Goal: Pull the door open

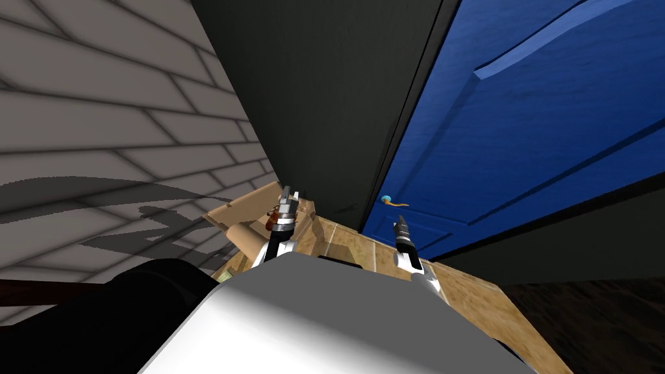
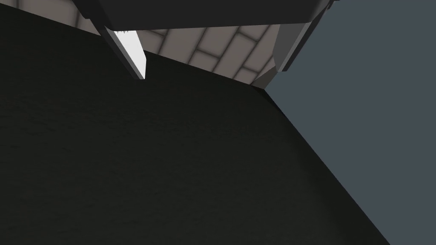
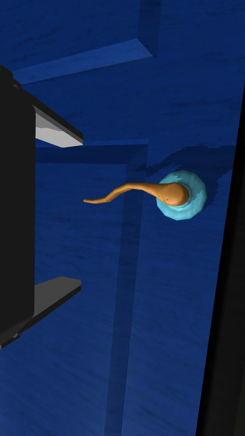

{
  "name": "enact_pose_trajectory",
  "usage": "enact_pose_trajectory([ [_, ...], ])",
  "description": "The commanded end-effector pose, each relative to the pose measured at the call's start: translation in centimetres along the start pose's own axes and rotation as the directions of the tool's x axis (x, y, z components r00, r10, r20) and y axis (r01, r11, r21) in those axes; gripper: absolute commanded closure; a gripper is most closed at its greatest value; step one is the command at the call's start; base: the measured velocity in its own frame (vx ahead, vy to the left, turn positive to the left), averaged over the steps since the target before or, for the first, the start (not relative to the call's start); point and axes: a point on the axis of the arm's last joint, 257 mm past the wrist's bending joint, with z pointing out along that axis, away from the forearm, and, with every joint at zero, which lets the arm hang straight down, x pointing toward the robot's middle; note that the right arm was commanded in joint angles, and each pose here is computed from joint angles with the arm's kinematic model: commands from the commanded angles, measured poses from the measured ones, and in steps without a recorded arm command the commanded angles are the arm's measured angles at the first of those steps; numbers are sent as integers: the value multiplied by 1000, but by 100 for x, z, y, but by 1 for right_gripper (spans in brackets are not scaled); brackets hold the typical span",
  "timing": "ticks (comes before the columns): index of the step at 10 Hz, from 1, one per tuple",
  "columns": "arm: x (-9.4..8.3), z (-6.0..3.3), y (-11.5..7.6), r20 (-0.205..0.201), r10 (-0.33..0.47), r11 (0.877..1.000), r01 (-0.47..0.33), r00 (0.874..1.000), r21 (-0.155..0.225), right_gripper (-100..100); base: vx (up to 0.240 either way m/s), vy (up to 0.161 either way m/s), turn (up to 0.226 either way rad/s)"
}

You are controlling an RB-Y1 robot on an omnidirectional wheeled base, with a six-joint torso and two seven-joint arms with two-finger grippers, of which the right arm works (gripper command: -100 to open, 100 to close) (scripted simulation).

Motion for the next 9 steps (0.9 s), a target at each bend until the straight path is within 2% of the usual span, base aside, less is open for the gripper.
enact_pose_trajectory([
  [1, -54, 11, -62, 10, -5, 1000, 5, 1000, 15, -100, 73, -55, 129],
  [4, -141, 23, -157, 27, -13, 999, 12, 1000, 38, -100, 61, -44, 92],
  [7, -153, 27, -175, 30, -14, 999, 13, 999, 43, -100, 35, -27, 40],
  [9, -309, -10, -196, 49, -15, 999, 13, 999, 46, -100, 146, -29, 76],
])
